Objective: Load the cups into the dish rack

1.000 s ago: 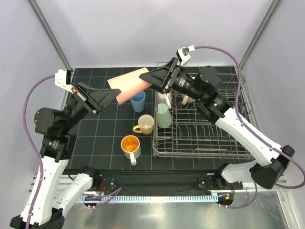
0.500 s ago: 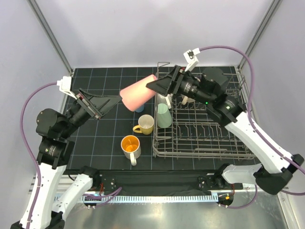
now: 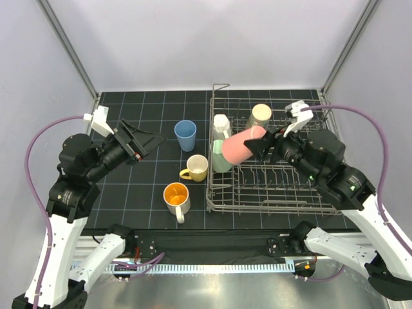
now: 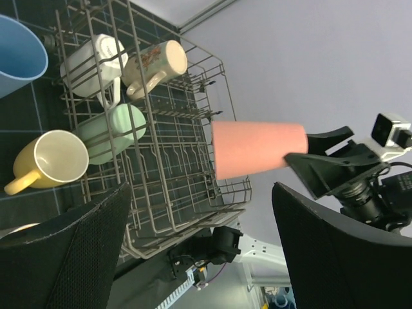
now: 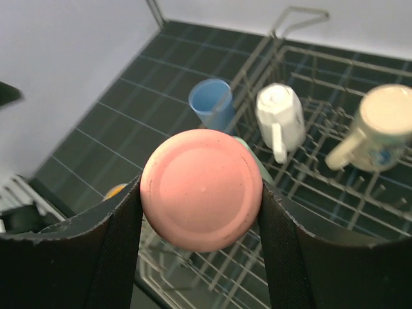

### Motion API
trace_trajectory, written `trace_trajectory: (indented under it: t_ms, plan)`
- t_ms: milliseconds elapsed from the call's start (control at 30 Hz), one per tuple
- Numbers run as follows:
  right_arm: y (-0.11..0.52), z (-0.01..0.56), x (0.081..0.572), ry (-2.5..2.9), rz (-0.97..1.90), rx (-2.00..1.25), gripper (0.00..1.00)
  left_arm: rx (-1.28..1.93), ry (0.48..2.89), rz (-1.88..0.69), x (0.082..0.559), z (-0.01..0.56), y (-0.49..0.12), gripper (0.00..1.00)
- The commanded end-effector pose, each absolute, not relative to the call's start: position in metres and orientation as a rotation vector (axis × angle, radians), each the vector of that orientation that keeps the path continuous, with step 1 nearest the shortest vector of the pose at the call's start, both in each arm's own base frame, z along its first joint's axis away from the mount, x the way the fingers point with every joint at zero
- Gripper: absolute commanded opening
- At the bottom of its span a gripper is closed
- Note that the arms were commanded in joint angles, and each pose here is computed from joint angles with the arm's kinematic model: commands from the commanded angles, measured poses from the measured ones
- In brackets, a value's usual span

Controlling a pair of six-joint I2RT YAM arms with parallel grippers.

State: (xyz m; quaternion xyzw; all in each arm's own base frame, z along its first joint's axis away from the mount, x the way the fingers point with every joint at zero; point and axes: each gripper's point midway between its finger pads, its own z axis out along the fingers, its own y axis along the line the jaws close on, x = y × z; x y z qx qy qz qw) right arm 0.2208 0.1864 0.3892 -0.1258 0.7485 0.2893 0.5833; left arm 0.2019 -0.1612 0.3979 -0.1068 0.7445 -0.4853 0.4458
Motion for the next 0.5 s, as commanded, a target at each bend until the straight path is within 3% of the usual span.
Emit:
trace_trajectory:
  t_ms: [0, 467]
  plan:
    - [0.176, 0.353, 0.235, 1.798, 0.519, -0.325, 0.04, -0.261, 1.867, -1.186, 0.204, 0.392, -0.161, 0.86]
    - [0.214, 0.270, 0.239, 1.945, 0.572, -0.480, 0.04, -0.319, 1.920, -1.212, 0.203, 0.376, -0.164, 0.82]
